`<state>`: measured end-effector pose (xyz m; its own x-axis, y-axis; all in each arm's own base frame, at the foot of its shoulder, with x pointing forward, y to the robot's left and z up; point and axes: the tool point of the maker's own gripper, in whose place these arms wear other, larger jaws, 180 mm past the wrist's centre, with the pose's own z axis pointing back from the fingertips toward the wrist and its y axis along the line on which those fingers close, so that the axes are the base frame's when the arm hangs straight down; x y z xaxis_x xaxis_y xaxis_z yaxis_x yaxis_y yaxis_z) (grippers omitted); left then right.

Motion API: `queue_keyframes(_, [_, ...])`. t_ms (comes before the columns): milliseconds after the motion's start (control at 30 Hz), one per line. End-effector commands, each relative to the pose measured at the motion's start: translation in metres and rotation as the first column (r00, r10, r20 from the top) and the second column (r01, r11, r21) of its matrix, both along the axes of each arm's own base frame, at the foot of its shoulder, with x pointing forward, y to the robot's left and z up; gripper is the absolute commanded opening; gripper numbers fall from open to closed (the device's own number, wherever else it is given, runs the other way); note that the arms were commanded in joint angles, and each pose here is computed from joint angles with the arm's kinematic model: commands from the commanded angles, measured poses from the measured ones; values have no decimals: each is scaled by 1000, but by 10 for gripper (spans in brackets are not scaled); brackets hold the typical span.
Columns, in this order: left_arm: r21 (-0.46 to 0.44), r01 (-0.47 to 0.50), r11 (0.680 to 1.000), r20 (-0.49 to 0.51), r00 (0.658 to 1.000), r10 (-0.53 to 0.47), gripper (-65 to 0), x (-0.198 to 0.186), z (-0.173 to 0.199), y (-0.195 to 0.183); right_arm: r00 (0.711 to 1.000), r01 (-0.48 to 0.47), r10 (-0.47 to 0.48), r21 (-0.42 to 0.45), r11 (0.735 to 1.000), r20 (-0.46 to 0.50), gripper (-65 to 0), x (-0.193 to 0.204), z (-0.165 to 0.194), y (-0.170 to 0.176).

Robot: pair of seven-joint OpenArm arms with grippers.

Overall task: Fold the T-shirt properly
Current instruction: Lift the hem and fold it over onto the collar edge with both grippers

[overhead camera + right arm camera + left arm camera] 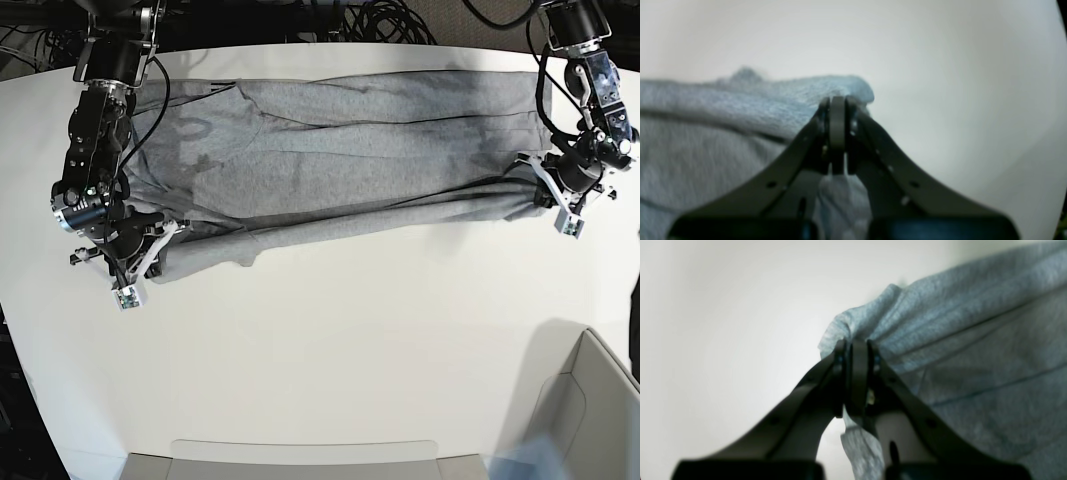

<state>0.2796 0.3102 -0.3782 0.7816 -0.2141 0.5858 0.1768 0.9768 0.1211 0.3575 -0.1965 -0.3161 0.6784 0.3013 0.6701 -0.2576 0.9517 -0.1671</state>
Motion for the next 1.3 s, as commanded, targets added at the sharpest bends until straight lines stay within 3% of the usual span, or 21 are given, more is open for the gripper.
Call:
queue_keyframes(0, [31, -7, 999, 48, 999, 5, -650, 9, 19, 11, 998, 1, 0, -14, 1000, 64, -650, 9, 21, -6])
queue_keyframes(133, [44, -54, 998, 49, 997, 52, -650, 3, 25, 26, 998, 22, -18, -56, 998, 59, -650, 0, 31, -25])
queue_keyframes(400, [58, -52, 997, -16, 998, 53, -650, -15, 14, 28, 998, 48, -43, -125, 991, 41, -650, -18, 41, -53])
queue_keyframes(633, [113, 3, 994, -17, 1000, -1, -650, -35, 24, 18, 999, 34, -31, -154, 987, 24, -650, -37, 36, -50])
queue_keyframes(1267, [119, 13, 993, -104, 995, -1, -650, -69, 5, 19, 996, -6, -11, -186, 982, -93, -650, -93, 4, -46])
